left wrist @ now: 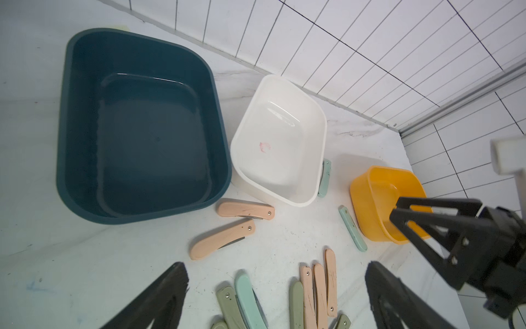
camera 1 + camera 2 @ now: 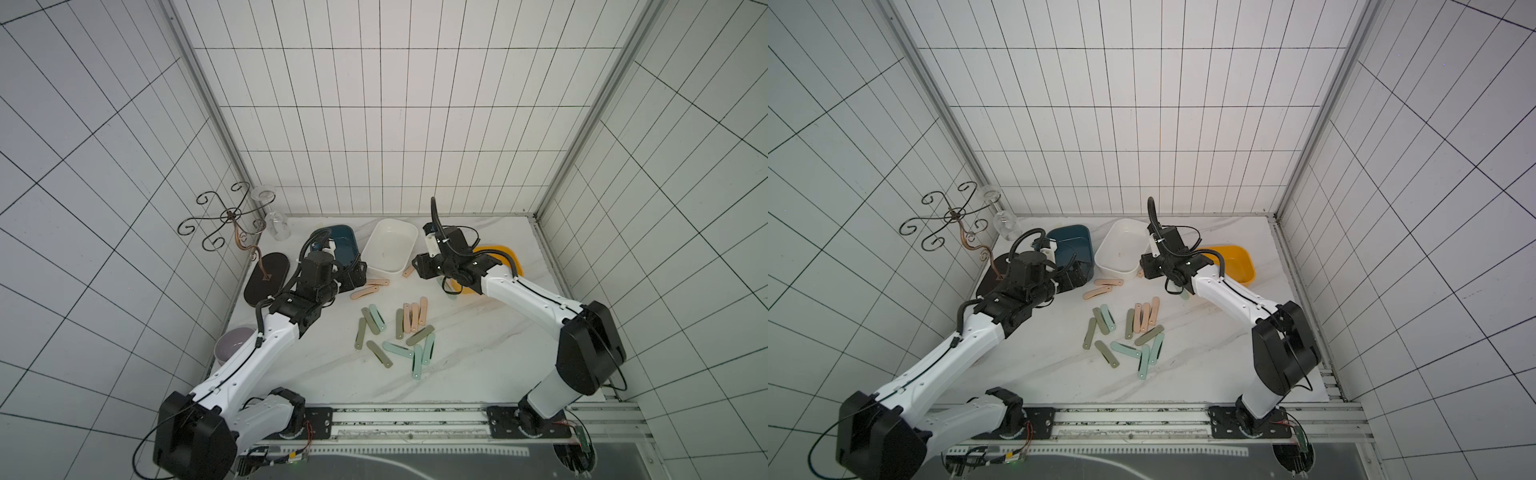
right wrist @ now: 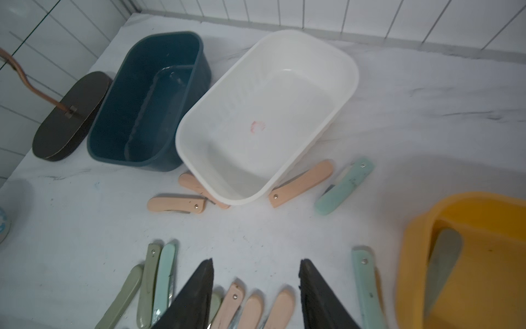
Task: Place the fruit knives into the storage box by color
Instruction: Pick up the fruit knife from the center of the board, then place the fruit knife in the storage box.
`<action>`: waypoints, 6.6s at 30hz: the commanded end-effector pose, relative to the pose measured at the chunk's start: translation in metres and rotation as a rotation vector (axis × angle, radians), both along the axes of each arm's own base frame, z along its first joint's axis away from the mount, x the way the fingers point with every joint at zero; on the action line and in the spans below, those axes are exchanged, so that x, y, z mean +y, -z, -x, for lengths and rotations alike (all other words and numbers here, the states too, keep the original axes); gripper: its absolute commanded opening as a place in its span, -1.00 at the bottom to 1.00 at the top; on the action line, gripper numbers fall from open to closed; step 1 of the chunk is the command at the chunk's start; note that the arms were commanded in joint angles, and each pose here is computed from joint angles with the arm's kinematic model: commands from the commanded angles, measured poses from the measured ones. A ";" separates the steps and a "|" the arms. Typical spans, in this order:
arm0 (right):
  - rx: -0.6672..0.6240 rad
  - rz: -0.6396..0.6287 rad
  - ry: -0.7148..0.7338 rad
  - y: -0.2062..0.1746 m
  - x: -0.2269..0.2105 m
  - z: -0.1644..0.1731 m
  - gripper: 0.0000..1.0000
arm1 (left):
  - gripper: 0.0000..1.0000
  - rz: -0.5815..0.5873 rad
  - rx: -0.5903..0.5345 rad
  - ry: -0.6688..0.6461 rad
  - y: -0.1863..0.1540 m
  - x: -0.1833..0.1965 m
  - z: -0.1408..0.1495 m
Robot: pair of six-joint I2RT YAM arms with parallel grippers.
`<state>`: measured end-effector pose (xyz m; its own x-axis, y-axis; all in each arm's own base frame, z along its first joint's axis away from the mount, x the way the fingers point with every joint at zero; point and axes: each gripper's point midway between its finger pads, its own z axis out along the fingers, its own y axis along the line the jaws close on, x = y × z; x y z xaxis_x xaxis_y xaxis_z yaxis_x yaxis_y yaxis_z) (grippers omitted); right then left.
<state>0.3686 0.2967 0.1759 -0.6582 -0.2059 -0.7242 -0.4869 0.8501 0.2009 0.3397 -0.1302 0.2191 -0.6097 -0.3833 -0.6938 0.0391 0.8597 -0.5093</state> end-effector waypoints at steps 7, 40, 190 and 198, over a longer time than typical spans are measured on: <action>0.187 0.091 -0.138 0.071 0.062 0.079 -0.01 | 0.95 0.025 0.012 -0.107 0.003 0.050 -0.005; 0.310 0.255 -0.022 0.157 0.031 0.111 -0.04 | 0.95 0.093 0.024 -0.063 0.010 0.040 -0.001; 0.082 0.120 0.517 0.107 -0.218 -0.139 -0.33 | 0.94 0.104 0.005 0.117 -0.018 -0.047 -0.014; 0.092 0.132 0.530 0.115 -0.220 -0.141 -0.07 | 0.95 0.103 0.011 0.114 -0.015 -0.047 -0.013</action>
